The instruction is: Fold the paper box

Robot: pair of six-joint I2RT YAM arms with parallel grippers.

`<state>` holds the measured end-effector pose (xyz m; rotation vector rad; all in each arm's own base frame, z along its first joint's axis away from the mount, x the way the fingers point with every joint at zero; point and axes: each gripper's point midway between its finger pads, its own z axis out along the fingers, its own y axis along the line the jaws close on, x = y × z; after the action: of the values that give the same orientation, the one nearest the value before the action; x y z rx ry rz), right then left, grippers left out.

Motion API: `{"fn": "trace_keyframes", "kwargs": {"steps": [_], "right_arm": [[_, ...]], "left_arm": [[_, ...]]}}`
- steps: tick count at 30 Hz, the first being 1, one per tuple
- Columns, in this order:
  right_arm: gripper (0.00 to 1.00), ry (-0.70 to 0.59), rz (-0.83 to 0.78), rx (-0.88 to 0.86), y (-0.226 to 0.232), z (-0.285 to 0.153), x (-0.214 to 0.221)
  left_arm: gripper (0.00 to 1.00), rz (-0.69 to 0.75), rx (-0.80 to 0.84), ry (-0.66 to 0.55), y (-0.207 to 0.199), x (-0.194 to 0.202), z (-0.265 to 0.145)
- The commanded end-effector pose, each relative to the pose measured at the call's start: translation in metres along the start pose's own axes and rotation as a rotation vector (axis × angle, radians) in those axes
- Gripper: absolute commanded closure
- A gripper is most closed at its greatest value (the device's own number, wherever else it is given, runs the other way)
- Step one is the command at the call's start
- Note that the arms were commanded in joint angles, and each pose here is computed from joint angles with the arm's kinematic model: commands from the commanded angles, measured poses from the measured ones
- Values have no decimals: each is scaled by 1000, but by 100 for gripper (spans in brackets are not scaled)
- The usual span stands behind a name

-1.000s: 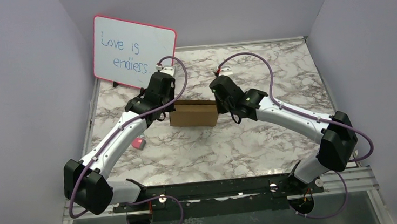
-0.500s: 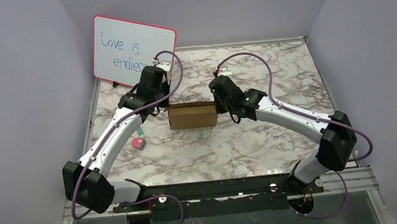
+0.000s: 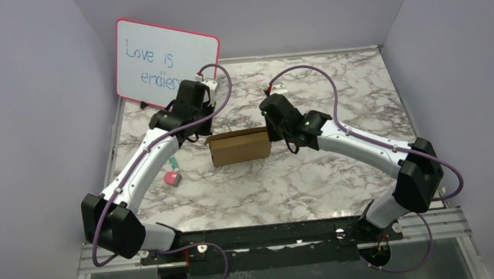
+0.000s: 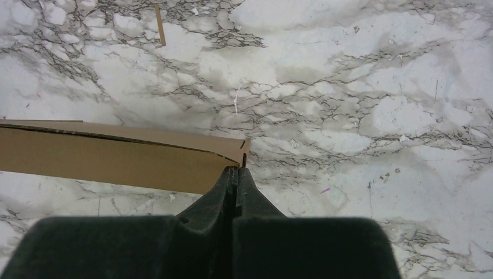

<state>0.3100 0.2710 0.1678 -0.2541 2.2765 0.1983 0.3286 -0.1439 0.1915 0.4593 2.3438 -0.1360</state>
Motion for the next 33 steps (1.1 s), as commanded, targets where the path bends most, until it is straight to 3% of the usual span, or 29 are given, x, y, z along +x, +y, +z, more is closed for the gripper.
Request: {"fn": "trace_keyframes", "kwargs": {"steps": [1,17,33], "right_arm": [[99,28,-19,-14,5,1,5],[99,23,-24,-20,7,1,2],[99,32,-26,-32,10,3,3]], "left_arm": [[77,-29,42,-49,-5,-12,-29],[76,0,126,66,-18,26,-34],[76,16,75,130,-9,38,-19]]}}
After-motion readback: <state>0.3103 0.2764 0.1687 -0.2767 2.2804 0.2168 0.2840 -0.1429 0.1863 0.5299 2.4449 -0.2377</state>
